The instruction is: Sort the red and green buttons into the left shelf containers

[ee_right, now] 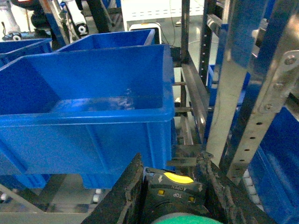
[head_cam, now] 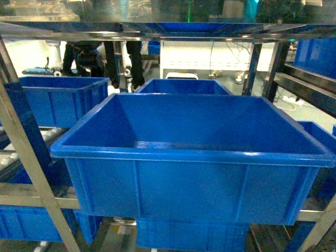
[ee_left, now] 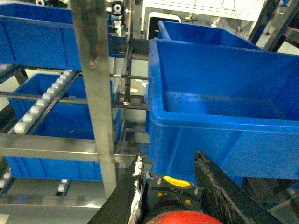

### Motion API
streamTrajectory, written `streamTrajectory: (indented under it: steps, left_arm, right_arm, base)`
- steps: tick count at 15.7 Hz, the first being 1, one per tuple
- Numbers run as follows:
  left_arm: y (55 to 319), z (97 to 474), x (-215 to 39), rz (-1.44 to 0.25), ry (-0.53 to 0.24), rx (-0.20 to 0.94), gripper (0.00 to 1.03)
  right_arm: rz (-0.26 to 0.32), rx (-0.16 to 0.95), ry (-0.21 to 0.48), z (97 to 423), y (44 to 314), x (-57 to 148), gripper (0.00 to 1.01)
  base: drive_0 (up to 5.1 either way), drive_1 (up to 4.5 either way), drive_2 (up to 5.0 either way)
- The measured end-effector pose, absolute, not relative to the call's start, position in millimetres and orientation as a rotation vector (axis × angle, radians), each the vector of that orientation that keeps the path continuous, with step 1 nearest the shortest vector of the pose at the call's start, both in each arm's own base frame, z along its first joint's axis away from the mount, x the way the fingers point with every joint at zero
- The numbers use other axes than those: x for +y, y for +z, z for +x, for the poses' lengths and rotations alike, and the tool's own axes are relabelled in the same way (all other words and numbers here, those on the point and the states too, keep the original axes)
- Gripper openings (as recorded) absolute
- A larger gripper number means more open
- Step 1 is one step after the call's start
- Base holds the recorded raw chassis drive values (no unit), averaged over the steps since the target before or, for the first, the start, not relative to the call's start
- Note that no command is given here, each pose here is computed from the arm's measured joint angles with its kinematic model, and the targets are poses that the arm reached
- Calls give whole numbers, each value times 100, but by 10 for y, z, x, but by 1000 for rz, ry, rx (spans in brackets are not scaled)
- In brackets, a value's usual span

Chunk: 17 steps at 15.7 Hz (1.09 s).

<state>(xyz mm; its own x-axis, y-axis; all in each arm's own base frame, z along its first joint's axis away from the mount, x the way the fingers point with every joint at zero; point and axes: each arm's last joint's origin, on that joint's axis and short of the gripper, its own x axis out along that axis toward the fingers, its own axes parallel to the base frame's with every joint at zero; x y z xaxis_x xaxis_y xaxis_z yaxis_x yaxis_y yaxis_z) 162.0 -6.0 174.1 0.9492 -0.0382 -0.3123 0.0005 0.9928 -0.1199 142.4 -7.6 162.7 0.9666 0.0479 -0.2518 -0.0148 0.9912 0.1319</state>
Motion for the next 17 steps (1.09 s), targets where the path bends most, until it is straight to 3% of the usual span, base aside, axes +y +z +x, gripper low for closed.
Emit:
streamTrajectory:
  steps: [3,8,12,17]
  left_arm:
    - [1739,1619,-50,-119,-4,321,28]
    - [1738,1621,-58,-119,-15,322,28]
    - [1737,1620,-62,-119,-20,323,28]
    - [1740,1619,-58,-119,-15,321,28]
  right_arm:
    - [130,253,38,1425,1632,-74,29]
    - [130,262,32,1424,1621,-76,29]
    - [129,250,30,1421,1632,-77,29]
    - [130,259,31,1423,1623,-76,29]
  base:
    - [0,0,0]
    - [288,44,-367]
    - [0,0,0]
    - [-3,400,-405]
